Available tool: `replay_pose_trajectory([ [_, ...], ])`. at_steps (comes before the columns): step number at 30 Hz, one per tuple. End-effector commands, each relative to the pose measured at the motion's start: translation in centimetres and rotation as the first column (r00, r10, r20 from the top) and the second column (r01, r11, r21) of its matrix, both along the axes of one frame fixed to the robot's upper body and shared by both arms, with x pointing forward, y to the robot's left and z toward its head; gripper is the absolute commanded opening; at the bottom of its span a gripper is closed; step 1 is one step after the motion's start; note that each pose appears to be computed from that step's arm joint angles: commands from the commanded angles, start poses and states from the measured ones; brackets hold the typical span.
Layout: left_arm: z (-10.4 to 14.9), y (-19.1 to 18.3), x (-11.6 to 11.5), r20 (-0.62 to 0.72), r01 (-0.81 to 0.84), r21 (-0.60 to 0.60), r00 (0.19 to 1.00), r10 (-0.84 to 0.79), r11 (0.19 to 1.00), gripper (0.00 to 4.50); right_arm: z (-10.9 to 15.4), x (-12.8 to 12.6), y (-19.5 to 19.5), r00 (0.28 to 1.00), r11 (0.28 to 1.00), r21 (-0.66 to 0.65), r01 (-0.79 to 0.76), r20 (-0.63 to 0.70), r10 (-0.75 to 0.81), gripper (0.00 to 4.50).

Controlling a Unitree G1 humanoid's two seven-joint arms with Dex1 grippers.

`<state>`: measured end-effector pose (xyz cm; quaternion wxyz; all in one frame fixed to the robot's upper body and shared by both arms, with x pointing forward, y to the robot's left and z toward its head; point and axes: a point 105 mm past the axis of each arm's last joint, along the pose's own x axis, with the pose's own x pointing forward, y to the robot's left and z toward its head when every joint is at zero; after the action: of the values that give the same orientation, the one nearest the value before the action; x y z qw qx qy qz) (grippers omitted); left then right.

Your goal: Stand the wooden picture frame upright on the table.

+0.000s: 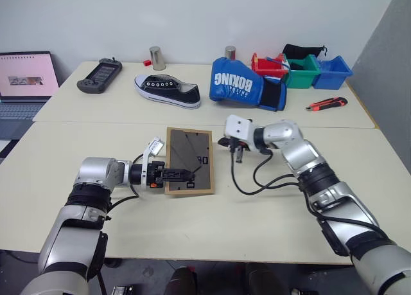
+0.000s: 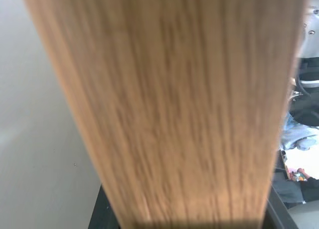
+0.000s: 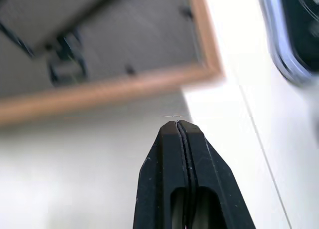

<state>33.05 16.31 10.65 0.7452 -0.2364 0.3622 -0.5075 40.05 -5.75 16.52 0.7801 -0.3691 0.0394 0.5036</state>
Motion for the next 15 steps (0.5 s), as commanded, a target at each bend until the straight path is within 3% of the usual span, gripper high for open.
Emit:
replay_pose_trajectory([
  [1,0.4,0.4,0.5,0.036,-0.066,0.062,0.997,0.064,0.996,1.31,4.0,0.1,-0.7,0.999,0.996,0.088,-0.002,0.049,-0.002,0.0],
  [4,1.7,0.2,0.5,0.056,-0.078,0.03,0.996,0.076,0.996,1.31,7.2,-0.8,0.2,0.997,0.97,0.24,-0.044,-0.044,0.056,0.0],
  [7,3.2,-0.3,0.2,0.077,-0.069,0.002,0.995,0.069,0.998,1.31,10.2,-2.2,1.7,0.966,0.9,0.43,-0.075,-0.194,0.173,0.0],
  [12,5.7,-1.2,-0.3,0.113,-0.052,-0.048,0.992,0.057,0.998,1.31,11.7,-3.6,3.4,0.905,0.855,0.506,-0.119,-0.298,0.303,0.0],
  [15,5.9,-1.3,-0.4,0.114,-0.062,-0.053,0.991,0.068,0.997,1.31,11.6,-3.1,4.1,0.913,0.863,0.491,-0.114,-0.292,0.287,0.0],
])
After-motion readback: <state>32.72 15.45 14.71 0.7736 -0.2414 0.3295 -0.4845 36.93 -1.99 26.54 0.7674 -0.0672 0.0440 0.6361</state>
